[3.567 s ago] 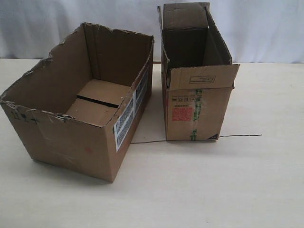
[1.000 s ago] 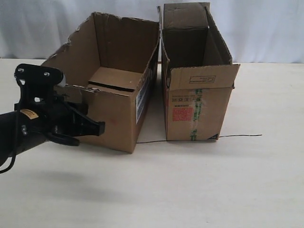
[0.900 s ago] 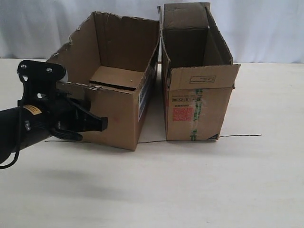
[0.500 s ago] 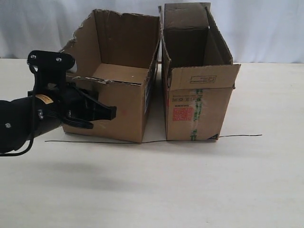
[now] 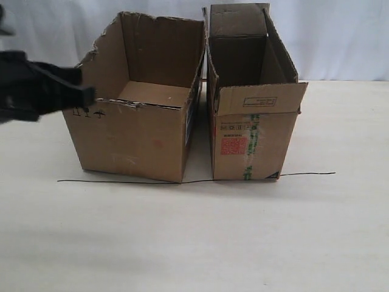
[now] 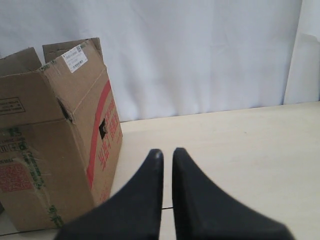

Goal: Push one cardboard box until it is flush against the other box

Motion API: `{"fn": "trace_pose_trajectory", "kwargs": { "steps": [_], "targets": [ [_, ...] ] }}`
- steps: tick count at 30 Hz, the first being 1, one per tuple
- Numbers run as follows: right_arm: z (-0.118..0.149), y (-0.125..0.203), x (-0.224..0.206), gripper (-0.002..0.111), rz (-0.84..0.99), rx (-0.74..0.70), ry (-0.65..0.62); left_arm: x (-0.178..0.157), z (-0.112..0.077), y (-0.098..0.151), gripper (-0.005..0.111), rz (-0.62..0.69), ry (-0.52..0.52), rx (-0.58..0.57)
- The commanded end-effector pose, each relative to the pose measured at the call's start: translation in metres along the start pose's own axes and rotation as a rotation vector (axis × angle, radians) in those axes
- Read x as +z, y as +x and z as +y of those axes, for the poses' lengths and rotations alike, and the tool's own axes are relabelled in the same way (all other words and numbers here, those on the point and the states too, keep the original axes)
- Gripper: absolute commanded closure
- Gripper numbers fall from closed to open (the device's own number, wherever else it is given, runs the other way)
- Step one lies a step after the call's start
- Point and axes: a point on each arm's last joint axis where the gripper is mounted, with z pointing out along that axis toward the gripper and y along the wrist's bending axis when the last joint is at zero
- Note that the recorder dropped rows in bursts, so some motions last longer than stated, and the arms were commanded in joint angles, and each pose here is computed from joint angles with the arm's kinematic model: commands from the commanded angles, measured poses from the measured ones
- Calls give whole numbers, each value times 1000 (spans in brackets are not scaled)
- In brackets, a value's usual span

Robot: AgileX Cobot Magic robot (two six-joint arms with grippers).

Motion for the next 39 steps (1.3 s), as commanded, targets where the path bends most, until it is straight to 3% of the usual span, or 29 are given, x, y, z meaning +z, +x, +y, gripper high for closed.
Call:
{"fn": "trace_pose_trajectory", "kwargs": {
  "steps": [1,4,7,11,15,19,26,39],
  "targets": [
    [0,2,0,103,4,3,2,-25,60,-16,107,-32,-206,-40],
    [0,2,0,103,4,3,2,-8,112,9,107,202,-308,-152],
    [0,2,0,103,4,3,2,15,132,19,107,340,-277,-166],
    [0,2,0,103,4,2,2,39,153,11,107,377,-231,-216],
    [0,2,0,103,4,2,2,58,175,1,107,393,-79,-299],
    [0,2,0,103,4,2,2,76,193,6,107,353,114,-489],
    [0,2,0,103,4,2,2,100,187,21,107,322,249,-584],
    [0,2,0,103,4,4,2,123,134,19,107,371,378,-552]
  ]
}}
